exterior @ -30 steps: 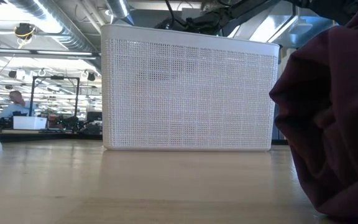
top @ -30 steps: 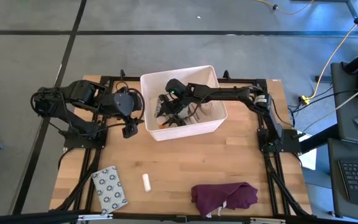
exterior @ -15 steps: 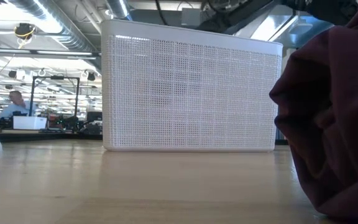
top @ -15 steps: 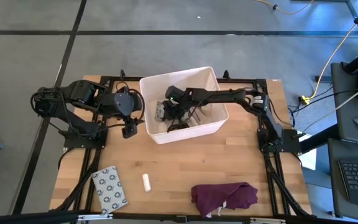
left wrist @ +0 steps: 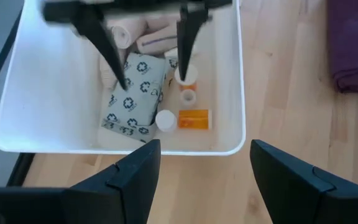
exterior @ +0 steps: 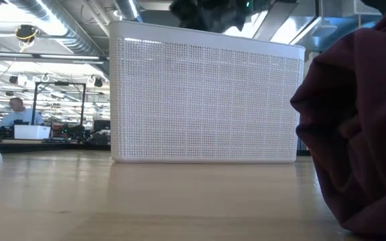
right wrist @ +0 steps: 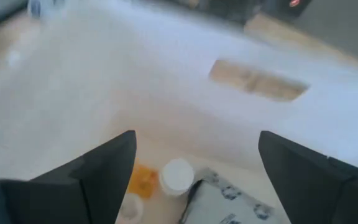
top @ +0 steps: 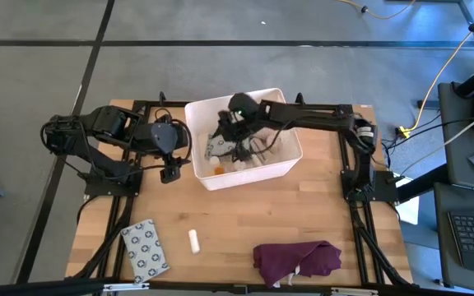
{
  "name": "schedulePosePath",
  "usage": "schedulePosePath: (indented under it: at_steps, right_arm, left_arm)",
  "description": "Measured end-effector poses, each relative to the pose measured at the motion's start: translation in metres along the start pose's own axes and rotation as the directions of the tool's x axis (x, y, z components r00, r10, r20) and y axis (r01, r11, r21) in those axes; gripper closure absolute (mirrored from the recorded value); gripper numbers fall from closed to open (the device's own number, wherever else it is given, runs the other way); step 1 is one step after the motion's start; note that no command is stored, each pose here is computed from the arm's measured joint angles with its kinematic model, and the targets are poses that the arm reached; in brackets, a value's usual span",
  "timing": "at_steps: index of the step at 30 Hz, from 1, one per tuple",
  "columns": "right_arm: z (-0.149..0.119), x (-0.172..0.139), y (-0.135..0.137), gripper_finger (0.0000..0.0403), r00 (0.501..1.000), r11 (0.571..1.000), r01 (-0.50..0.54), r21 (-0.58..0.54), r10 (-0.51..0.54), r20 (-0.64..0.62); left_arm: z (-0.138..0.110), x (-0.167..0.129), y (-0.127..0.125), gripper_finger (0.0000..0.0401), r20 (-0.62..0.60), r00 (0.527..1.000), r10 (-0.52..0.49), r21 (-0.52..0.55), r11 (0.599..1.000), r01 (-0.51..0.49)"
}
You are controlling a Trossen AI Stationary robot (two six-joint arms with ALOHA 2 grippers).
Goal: Pick & place medical supplies in basket/bin
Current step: Put the white rolled gauze into the white bin
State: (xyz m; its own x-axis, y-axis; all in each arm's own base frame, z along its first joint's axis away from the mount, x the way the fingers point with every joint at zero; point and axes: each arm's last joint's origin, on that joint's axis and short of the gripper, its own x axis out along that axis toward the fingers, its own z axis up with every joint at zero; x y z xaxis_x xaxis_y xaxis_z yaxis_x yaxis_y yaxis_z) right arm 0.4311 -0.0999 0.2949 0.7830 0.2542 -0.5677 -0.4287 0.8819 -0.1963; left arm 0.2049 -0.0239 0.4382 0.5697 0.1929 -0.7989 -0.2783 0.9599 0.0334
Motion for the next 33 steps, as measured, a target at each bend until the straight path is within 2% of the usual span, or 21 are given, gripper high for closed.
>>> schedulePosePath:
  at_steps: [4,7,10,13,16,18,21,25,28,33]
  right_arm:
    - [0.041,-0.049,0.001,0.0063,0.993,0.996,0.058,0.069,-0.064,0.095]
    - [0.065,-0.09,0.01,0.0063,0.989,0.99,0.063,0.128,-0.079,0.126]
    - [0.082,-0.126,0.026,0.0063,0.987,0.985,0.062,0.163,-0.085,0.135]
    - [0.096,-0.16,0.047,0.0063,0.979,0.962,0.093,0.255,-0.135,0.154]
    - [0.097,-0.175,0.072,0.0063,0.983,0.936,0.091,0.34,-0.139,0.118]
    - [0.096,-0.171,0.09,0.0063,0.988,0.921,0.086,0.38,-0.127,0.084]
    - [0.093,-0.166,0.119,0.0063,0.993,0.897,0.078,0.434,-0.111,0.05]
    - [0.09,-0.16,0.155,0.0063,0.988,0.859,0.129,0.496,-0.156,0.013]
    - [0.089,-0.159,0.178,0.0063,0.979,0.83,0.164,0.534,-0.205,0.018]
    - [0.088,-0.16,0.208,0.0063,0.977,0.807,0.152,0.571,-0.21,0.037]
  left_arm:
    - [-0.001,0.0,-0.004,0.0164,0.003,1.0,-0.003,0.059,0.998,0.003]
    - [0.0,0.002,-0.01,0.0174,0.002,1.0,-0.013,0.093,0.996,0.013]
    - [0.001,0.008,-0.019,0.0187,-0.018,1.0,-0.021,0.147,0.989,0.024]
    - [0.0,0.012,-0.03,0.0201,-0.039,0.999,-0.038,0.207,0.977,0.045]
    - [-0.001,0.019,-0.045,0.0215,-0.065,0.997,-0.051,0.284,0.956,0.068]
    - [-0.003,0.024,-0.056,0.0226,-0.088,0.994,-0.058,0.351,0.933,0.085]
    - [-0.006,0.035,-0.077,0.0239,-0.128,0.99,-0.062,0.483,0.868,0.117]
    - [-0.011,0.054,-0.103,0.0242,-0.198,0.979,-0.048,0.653,0.738,0.168]
    - [-0.016,0.069,-0.121,0.0235,-0.253,0.966,-0.04,0.726,0.652,0.218]
    - [-0.028,0.097,-0.151,0.0219,-0.378,0.925,-0.035,0.801,0.49,0.346]
